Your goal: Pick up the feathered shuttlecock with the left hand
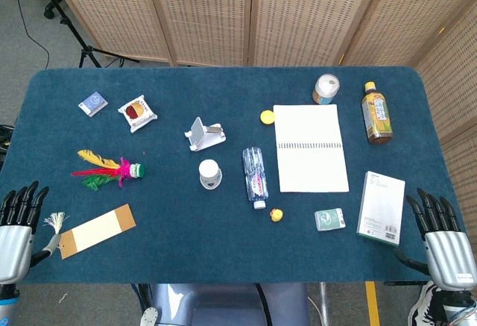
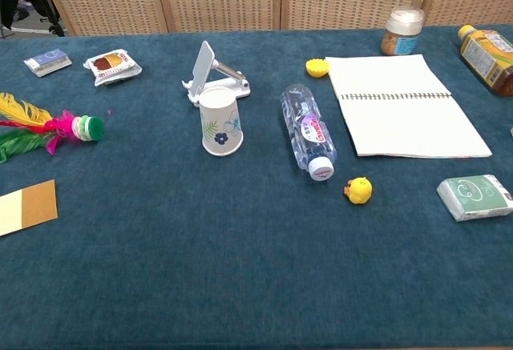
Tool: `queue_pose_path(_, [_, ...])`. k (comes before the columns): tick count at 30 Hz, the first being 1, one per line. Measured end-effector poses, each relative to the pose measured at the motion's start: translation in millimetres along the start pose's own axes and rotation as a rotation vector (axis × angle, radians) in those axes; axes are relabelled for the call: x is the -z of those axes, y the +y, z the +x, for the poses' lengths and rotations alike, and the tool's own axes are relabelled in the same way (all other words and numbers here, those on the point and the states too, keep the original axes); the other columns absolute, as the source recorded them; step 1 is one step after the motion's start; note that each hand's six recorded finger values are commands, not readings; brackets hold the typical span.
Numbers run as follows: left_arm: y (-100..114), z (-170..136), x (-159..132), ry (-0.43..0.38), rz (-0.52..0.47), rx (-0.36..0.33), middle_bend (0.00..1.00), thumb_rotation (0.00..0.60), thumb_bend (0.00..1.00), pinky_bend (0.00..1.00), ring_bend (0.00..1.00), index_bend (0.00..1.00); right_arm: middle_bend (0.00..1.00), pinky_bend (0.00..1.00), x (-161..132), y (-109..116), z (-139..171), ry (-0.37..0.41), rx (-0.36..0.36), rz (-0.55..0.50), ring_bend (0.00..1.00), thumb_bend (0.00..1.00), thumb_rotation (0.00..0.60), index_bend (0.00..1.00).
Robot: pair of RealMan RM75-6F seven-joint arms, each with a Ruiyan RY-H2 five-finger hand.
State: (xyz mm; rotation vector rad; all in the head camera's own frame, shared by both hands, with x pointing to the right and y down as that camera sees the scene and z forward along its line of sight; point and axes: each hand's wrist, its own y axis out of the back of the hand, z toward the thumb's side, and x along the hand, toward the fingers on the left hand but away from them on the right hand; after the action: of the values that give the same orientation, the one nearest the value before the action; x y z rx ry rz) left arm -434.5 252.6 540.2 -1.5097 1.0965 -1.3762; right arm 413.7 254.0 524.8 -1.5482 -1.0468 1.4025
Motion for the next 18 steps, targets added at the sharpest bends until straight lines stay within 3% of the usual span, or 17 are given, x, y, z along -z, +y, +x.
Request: queue_pose_path(18, [-2.4, 2.4, -5.0, -0.012, -0.004, 0.005, 0.00, 0.600, 0.22, 0.00, 0.00, 0.00, 0.00, 0.00, 4.4, 1.3, 3.9, -0.016, -0.001, 0.009, 0.00, 0.00, 0.600, 0.00])
